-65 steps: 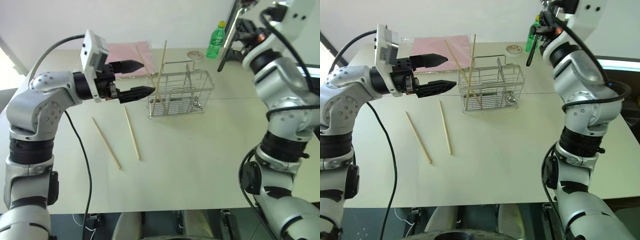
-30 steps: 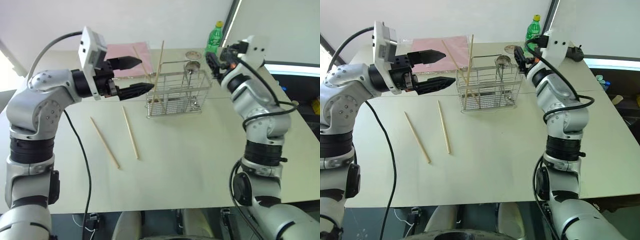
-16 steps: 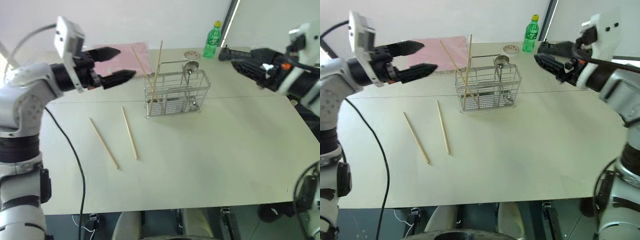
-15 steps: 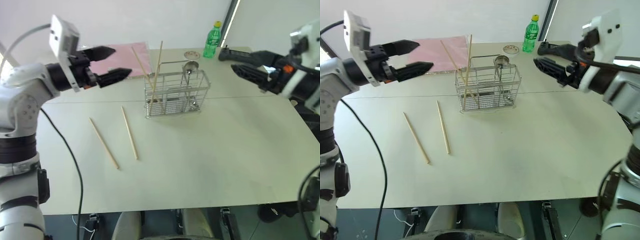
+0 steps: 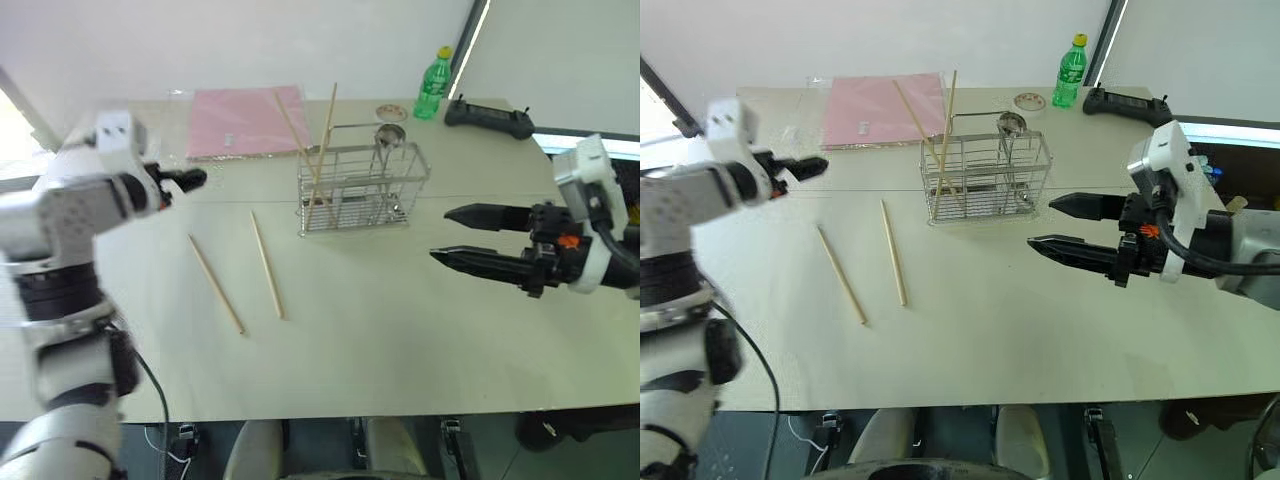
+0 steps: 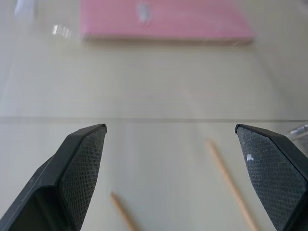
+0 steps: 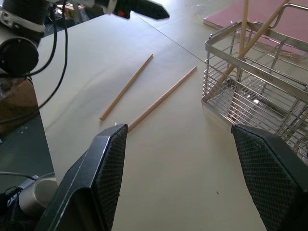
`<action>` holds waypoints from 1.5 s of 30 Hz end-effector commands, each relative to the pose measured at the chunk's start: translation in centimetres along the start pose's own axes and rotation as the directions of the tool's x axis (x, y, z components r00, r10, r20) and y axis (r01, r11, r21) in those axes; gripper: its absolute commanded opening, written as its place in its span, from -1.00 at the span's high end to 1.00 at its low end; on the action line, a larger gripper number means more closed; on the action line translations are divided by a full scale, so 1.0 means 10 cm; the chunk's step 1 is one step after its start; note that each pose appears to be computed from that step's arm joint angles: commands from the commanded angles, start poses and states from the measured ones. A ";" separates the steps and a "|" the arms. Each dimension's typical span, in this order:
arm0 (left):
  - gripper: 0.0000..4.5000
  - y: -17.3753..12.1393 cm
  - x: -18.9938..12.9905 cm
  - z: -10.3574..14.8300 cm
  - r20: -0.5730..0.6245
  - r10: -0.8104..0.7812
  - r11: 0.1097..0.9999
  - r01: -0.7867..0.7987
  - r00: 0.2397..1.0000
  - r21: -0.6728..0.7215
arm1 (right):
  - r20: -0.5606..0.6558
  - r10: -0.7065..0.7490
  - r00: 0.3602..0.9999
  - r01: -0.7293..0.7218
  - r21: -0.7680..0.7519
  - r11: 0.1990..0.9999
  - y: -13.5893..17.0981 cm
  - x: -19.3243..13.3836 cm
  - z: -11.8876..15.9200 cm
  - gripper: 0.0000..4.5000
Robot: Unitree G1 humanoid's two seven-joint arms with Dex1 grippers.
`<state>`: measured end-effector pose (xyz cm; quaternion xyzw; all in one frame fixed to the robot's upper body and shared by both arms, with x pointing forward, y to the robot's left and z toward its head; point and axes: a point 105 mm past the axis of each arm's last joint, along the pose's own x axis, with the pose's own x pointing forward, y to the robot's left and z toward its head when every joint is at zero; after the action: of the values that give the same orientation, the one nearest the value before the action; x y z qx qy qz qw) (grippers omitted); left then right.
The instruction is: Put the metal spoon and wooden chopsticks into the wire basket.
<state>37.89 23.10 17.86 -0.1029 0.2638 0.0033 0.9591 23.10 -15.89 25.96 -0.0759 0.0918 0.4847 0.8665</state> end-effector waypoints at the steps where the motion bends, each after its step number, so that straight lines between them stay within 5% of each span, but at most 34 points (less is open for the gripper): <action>1: -1.00 -0.04 -0.09 0.02 -0.007 0.115 0.991 -0.115 0.993 -0.067 | 0.042 0.009 0.999 -0.008 -0.026 1.000 0.07 0.03 0.05 -0.56; 11: -1.00 0.11 0.04 -0.21 -0.149 0.280 0.943 -0.301 0.948 -0.143 | 0.042 -0.032 0.999 0.031 0.010 0.999 0.10 0.05 -0.02 -0.56; 22: -1.00 -0.25 0.35 -0.17 -0.208 0.195 0.964 -0.226 0.959 -0.141 | 0.062 -0.035 0.997 0.033 0.035 0.999 0.20 0.05 -0.02 -0.56; 28: -1.00 -0.09 0.43 -0.27 -0.261 0.265 0.942 -0.308 0.928 -0.137 | 0.034 -0.053 0.998 0.051 0.050 0.997 0.23 0.03 -0.09 -0.56; 45: -1.00 -0.20 0.37 0.30 -0.052 0.212 0.942 -0.219 0.976 -0.256 | 0.079 -0.054 0.995 0.046 0.094 0.994 0.27 0.07 -0.05 -0.56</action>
<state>42.37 20.99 16.58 -0.1863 0.3213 0.1336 0.9188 21.31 -14.21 24.28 -0.0131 0.0951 0.4549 0.8854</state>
